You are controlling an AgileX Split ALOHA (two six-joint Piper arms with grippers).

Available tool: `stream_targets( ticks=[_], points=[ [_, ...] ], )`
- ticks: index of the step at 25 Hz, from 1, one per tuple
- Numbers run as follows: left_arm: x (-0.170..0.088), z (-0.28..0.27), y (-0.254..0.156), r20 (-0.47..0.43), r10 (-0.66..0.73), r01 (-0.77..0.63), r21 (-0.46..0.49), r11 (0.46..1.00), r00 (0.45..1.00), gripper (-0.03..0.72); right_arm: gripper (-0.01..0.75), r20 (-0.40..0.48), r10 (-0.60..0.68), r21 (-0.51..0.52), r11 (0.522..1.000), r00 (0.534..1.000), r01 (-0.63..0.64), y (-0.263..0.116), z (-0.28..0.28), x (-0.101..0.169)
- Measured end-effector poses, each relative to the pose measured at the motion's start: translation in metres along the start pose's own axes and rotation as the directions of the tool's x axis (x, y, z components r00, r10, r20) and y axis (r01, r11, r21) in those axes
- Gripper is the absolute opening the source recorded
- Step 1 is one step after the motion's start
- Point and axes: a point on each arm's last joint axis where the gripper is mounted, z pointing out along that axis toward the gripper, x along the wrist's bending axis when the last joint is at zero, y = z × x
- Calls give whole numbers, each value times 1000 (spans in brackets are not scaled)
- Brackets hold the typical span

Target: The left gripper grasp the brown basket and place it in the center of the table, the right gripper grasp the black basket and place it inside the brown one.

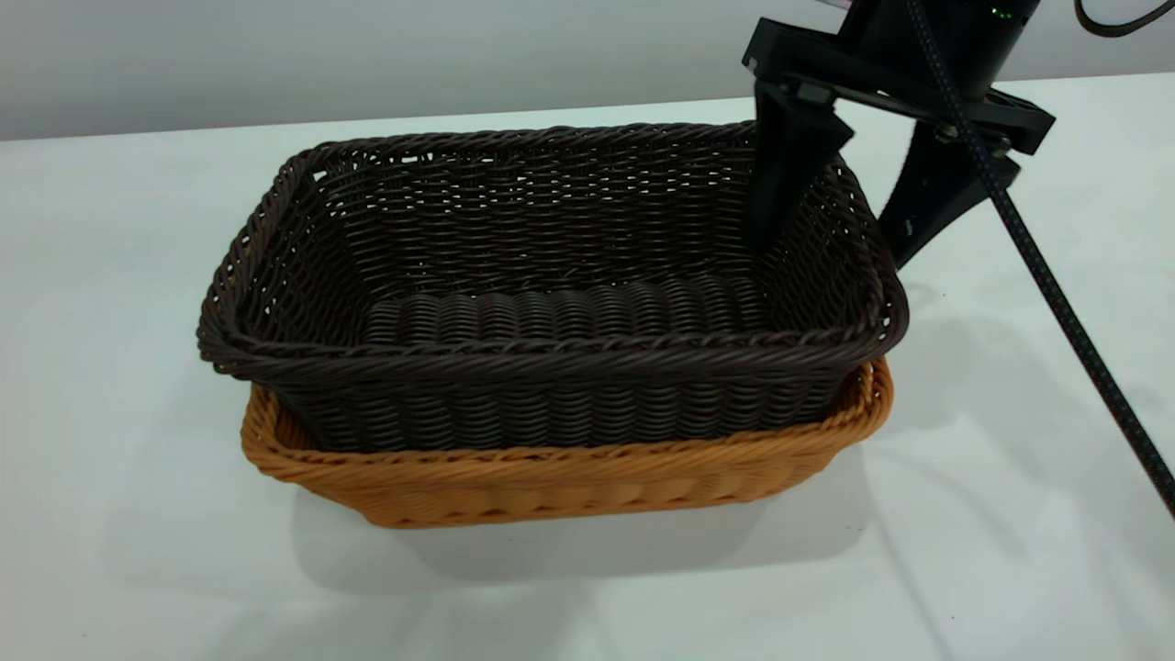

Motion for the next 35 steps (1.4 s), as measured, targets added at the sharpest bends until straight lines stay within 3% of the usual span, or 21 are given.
stream_targets(
  ticks=[9, 14, 17, 26, 31, 35],
  points=[
    [0, 0, 1, 0, -27, 27, -8, 1000, 1000, 386, 693, 10, -17, 11, 1000, 1000, 17, -3, -8, 2],
    [-1, 0, 1, 6, -27, 27, -7, 1000, 1000, 386, 693, 58, -96, 52, 994, 994, 93, 1, -28, 7],
    [-1, 0, 1, 11, -27, 27, -7, 1000, 1000, 386, 693, 57, -144, -8, 989, 988, 145, 11, -48, 16],
    [-3, -12, 8, 21, -12, 13, -34, 999, 1000, 386, 694, -116, -173, -162, 975, 978, 153, 22, -84, 49],
    [0, -33, 22, -29, 9, -11, -86, 996, 1000, 360, 672, -43, -256, -228, 944, 966, 240, 9, -113, 55],
    [-2, -55, 34, -44, -38, 31, -137, 990, 998, 248, 566, 65, -298, -289, 908, 952, 304, -9, -146, 59]
  ],
)
